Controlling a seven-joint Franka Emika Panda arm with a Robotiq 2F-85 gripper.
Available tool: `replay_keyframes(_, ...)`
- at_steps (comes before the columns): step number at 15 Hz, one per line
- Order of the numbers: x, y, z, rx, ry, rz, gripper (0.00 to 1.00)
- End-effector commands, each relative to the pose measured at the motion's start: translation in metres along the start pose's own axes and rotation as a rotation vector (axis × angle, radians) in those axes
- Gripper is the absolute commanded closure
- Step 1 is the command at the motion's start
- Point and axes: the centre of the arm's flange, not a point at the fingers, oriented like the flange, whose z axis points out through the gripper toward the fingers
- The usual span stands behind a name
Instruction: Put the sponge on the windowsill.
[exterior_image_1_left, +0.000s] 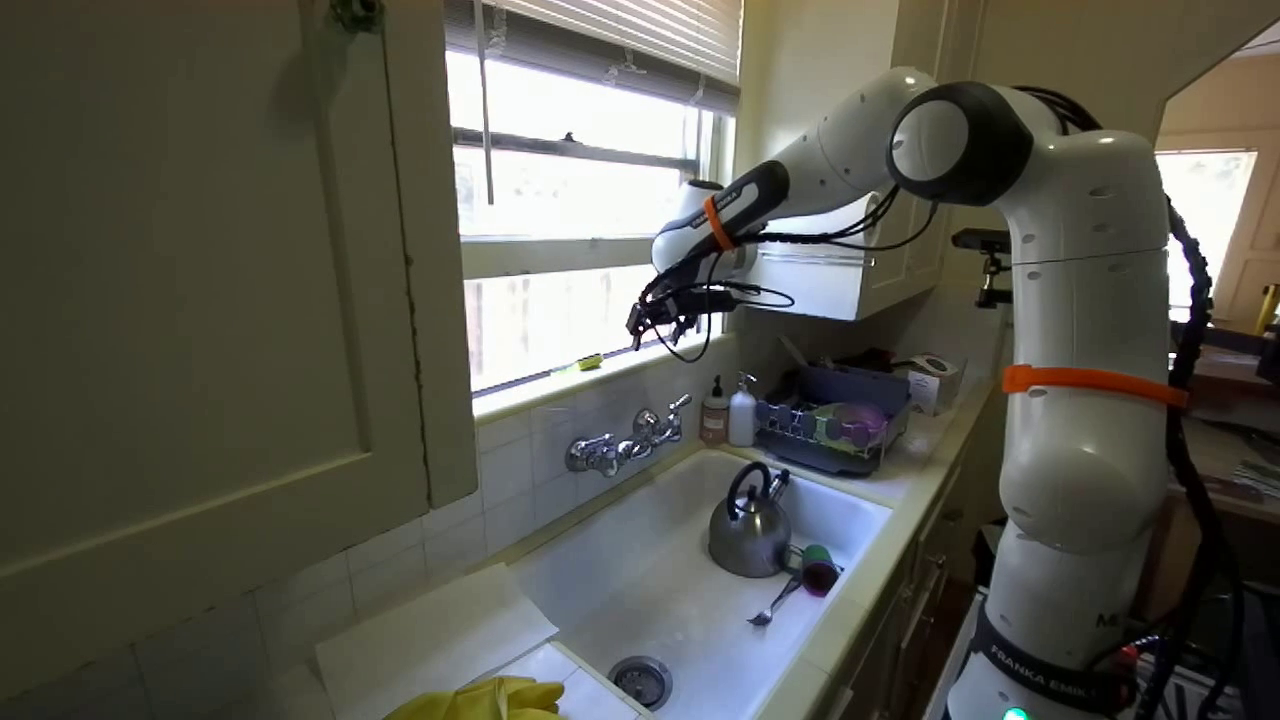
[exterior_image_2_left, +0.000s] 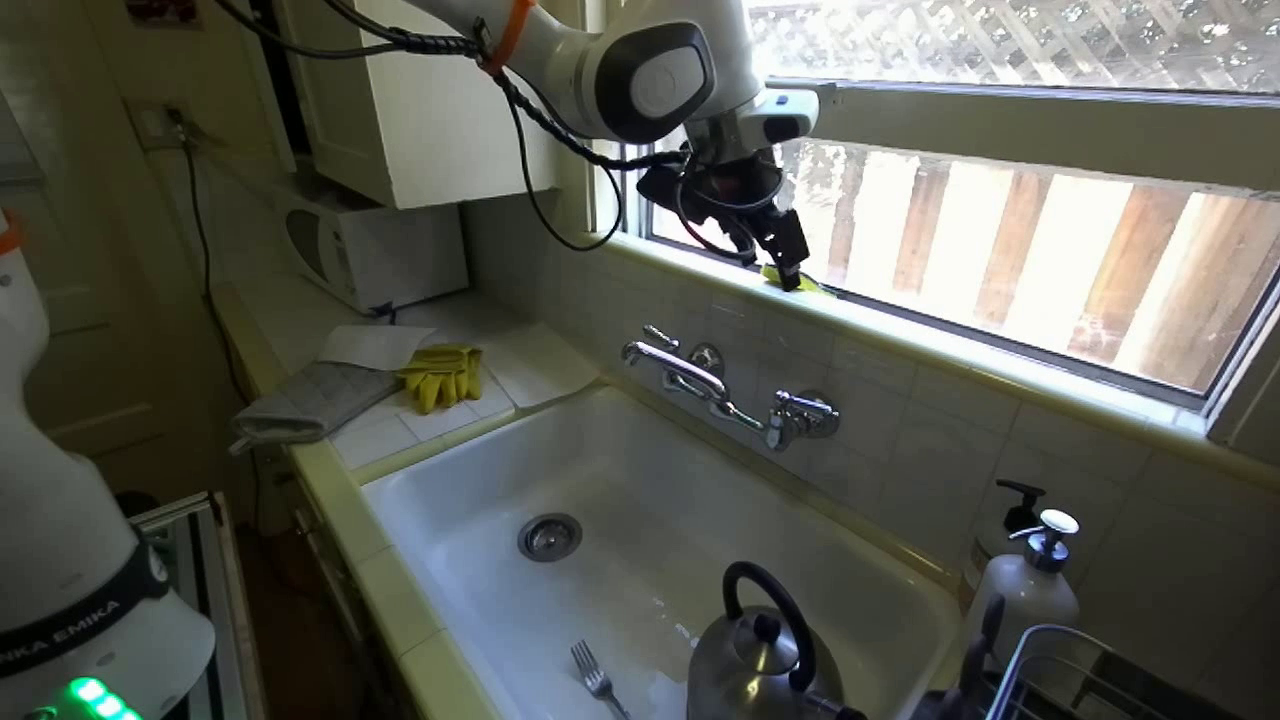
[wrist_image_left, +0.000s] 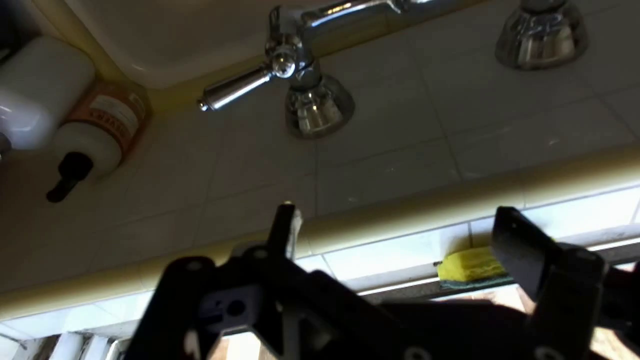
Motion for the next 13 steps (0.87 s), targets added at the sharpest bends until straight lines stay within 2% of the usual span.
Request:
replay_keyframes(1, -0.025, 0.008, -0.012, 0.052, -0.098, -0.068, 0.0)
replay_keyframes(5, -0.042, 0.006, -0.017, 0.08, -0.146, -0.13, 0.0)
replay_keyframes(8, -0.049, 0.007, -0.018, 0.06, -0.162, -0.126, 0.0)
replay_keyframes(9, -0.035, 0.002, -0.01, 0.055, -0.129, -0.115, 0.0)
replay_keyframes(13, -0.039, 0.003, -0.011, 0.056, -0.135, -0.114, 0.0)
